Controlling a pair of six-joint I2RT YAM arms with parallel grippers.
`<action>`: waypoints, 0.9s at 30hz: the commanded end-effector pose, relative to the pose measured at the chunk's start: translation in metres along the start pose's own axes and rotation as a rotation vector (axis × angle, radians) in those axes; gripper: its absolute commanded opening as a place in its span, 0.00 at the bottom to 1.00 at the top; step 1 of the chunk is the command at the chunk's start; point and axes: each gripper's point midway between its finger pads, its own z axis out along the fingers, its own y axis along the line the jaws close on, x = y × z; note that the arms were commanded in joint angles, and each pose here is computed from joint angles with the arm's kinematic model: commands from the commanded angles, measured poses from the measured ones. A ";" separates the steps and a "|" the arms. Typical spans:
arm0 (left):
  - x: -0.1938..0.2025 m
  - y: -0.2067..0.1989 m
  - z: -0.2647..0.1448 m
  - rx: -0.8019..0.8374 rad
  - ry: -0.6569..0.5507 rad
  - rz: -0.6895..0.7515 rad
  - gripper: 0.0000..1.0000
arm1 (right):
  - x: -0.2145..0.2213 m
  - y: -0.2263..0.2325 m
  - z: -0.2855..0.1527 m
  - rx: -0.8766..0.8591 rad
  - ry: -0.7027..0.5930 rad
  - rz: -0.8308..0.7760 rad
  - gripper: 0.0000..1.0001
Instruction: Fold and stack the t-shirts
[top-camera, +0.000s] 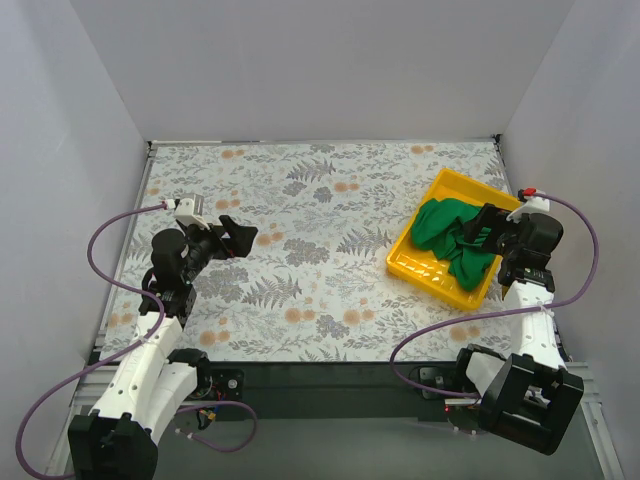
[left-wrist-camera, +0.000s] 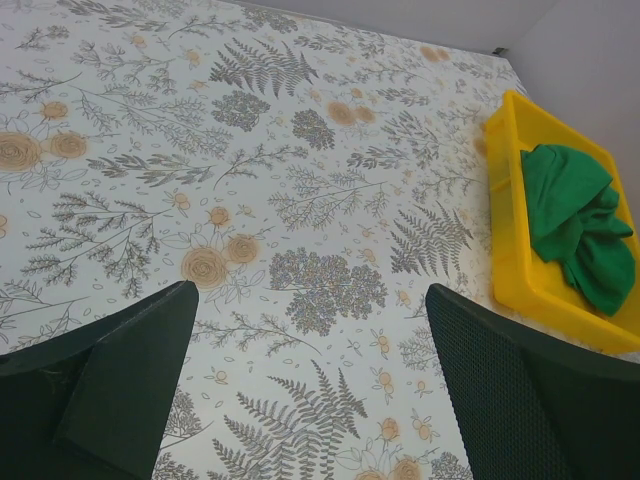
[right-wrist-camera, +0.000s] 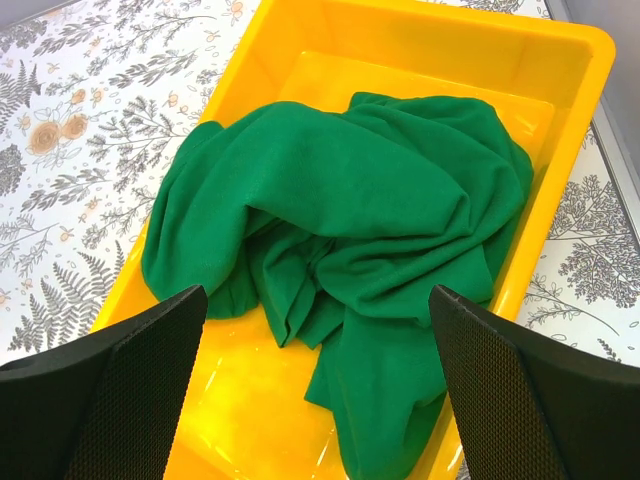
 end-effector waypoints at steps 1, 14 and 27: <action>0.001 -0.003 -0.001 0.017 0.001 0.003 0.98 | -0.016 0.003 -0.001 -0.024 -0.055 -0.031 0.99; 0.002 -0.005 0.000 0.023 0.007 0.005 0.98 | -0.001 0.068 -0.028 -0.466 -0.069 -0.392 0.98; -0.002 -0.013 -0.003 0.053 -0.003 0.012 0.98 | -0.015 0.031 0.001 -0.295 0.165 -0.667 0.98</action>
